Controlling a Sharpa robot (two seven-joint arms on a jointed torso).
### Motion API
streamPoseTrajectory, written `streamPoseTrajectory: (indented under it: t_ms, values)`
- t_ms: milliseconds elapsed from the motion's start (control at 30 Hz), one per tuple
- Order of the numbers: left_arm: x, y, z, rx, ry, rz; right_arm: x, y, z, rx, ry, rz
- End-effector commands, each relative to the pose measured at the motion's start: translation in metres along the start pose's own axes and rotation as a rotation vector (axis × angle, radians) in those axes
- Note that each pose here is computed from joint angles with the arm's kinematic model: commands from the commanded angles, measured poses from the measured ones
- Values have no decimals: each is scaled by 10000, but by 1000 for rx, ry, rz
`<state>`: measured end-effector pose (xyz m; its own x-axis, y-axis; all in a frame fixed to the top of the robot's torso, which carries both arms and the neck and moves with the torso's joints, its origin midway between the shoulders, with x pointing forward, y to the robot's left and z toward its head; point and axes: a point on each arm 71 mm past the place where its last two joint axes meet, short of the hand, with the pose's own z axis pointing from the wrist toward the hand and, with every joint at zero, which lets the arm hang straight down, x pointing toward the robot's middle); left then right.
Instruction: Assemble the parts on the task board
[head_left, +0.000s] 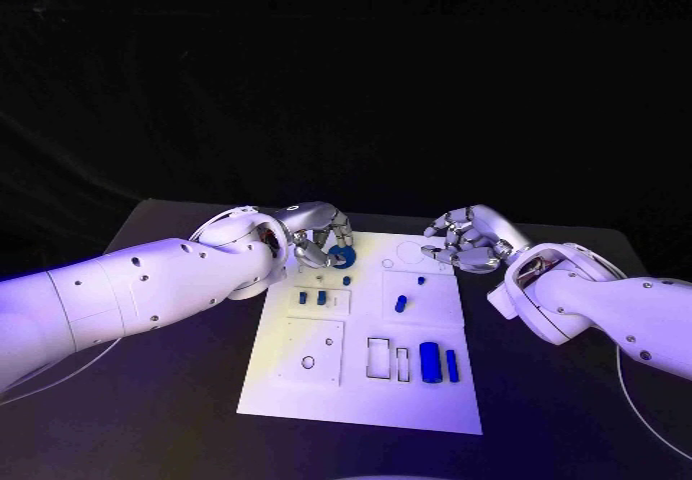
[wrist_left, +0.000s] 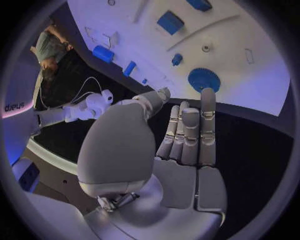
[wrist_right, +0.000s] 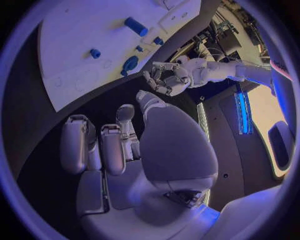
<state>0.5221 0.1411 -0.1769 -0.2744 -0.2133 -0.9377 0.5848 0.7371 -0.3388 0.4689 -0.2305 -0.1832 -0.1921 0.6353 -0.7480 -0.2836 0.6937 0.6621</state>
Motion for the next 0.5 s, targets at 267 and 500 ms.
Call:
streamPoseTrajectory:
  t_ms: [267, 500]
  values:
    - [175, -79, 32, 39, 116, 245, 17, 20, 3, -20, 11, -18]
    - [246, -124, 54, 51, 139, 254, 19, 24, 5, -21, 9, -17]
